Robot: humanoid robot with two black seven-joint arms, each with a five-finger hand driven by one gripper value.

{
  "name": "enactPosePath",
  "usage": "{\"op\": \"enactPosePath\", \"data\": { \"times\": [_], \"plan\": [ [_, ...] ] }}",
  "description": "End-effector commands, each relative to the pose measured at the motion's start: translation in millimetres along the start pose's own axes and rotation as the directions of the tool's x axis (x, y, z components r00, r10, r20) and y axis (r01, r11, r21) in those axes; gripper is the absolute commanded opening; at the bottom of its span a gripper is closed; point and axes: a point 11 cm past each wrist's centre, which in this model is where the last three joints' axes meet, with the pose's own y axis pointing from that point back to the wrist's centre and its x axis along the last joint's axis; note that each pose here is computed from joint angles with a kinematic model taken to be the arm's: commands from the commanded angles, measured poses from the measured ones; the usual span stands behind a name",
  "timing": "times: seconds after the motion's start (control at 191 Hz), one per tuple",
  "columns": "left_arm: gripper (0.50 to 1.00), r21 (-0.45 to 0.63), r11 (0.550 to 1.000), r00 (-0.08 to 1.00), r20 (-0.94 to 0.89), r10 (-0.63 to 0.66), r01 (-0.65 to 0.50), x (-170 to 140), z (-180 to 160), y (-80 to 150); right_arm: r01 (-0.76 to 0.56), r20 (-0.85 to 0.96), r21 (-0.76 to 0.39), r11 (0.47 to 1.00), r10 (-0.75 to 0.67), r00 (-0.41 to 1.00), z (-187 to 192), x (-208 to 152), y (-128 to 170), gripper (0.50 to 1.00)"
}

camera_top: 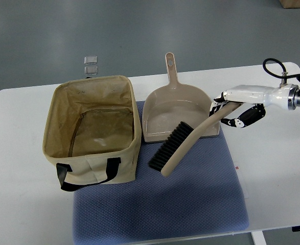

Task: Put pink broom in yellow bag with right hand
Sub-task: 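Lift the brush with the right hand and carry it over the bag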

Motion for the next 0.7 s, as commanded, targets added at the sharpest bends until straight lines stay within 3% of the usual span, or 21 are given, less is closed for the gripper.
{"op": "enactPosePath", "data": {
  "times": [0.0, 0.445, 0.576, 0.696],
  "plan": [
    [1.0, 0.001, 1.0, 1.0, 0.0, 0.0, 0.0, 0, 0, 0, -0.052, 0.006, -0.019, 0.998, 0.052, 0.999, 2, 26, 15, 0.5],
    [1.0, 0.0, 1.0, 1.0, 0.0, 0.0, 0.0, 0, 0, 0, -0.199, -0.039, -0.069, 0.978, 0.197, 0.98, -5, 126, 64, 0.5],
    [1.0, 0.0, 1.0, 1.0, 0.0, 0.0, 0.0, 0, 0, 0, -0.228, -0.05, -0.056, 0.972, 0.225, 0.973, -9, 143, 59, 0.5],
    [1.0, 0.001, 1.0, 1.0, 0.0, 0.0, 0.0, 0, -1, 0, -0.215, -0.04, 0.005, 0.977, 0.215, 0.976, -23, 147, 21, 0.5]
  ]
}}
